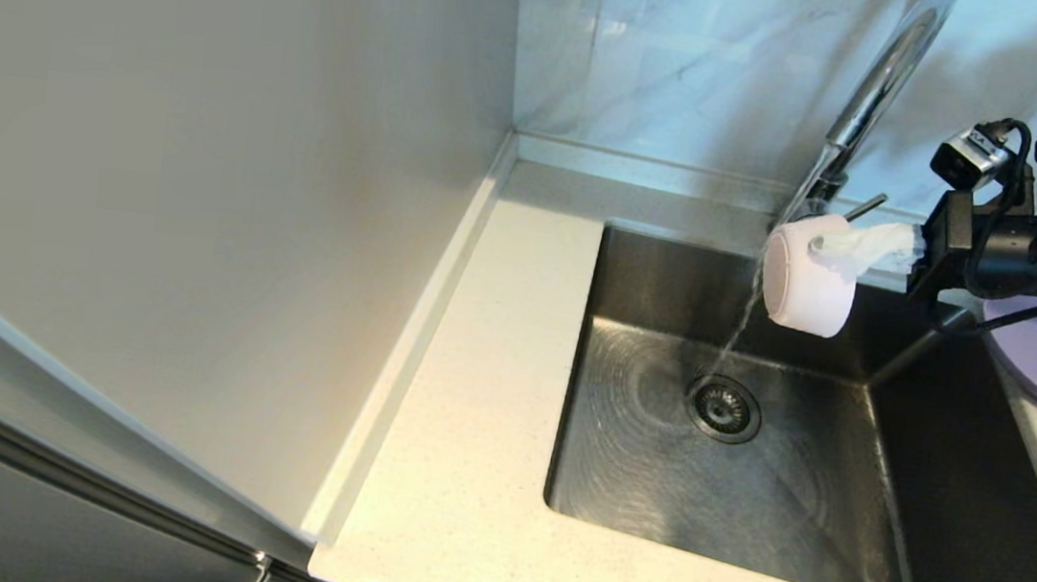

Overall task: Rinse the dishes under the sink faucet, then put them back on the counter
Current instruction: Rinse the bowl

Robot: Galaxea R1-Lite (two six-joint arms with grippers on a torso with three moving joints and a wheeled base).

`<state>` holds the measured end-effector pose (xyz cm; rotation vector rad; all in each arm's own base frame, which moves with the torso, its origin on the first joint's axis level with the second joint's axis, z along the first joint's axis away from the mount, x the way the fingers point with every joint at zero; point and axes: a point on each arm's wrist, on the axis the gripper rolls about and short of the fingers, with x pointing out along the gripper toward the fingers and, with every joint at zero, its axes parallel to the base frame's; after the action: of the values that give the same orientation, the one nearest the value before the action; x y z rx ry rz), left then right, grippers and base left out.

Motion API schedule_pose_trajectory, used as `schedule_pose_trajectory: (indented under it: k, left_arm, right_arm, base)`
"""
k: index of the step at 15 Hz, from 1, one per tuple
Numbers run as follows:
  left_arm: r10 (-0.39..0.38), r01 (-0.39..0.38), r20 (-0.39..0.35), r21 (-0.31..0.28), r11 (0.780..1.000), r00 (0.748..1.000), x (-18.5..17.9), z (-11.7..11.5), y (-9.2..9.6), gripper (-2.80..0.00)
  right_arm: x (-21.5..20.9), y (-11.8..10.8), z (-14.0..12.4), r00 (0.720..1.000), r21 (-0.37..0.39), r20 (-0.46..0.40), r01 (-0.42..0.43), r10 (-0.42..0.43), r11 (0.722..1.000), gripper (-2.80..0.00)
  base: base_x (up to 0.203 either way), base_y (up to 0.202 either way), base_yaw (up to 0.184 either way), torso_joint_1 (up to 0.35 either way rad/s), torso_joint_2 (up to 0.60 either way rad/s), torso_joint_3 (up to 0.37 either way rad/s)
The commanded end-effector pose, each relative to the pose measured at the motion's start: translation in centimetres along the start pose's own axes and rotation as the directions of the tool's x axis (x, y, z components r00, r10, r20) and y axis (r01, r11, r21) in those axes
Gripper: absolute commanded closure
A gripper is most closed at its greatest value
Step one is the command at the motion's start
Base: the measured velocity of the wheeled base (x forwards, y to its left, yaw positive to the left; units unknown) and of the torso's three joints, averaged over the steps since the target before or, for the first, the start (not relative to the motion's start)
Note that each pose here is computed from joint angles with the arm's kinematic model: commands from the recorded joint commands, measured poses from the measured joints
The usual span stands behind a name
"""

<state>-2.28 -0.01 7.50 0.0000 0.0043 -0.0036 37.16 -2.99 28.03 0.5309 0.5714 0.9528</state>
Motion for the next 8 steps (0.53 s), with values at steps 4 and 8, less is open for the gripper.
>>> schedule_pose_trajectory:
  k: [4, 8]
  left_arm:
    - [0.001, -0.001, 0.000, 0.000, 1.000, 1.000, 0.0, 0.0, 0.0, 0.00]
    - [0.001, -0.001, 0.000, 0.000, 1.000, 1.000, 0.0, 0.0, 0.0, 0.00]
  right_arm:
    - [1.5, -0.6, 0.8, 0.998, 0.012, 0.017, 0.061, -0.061, 0.998, 0.00]
    - [2.4, 0.0, 1.5, 0.994, 0.022, 0.040, 0.103, -0.104, 0.994, 0.00]
  base:
    - [0.000, 0.000, 0.000, 0.000, 0.00, 0.000]
    - [0.000, 0.000, 0.000, 0.000, 0.00, 0.000]
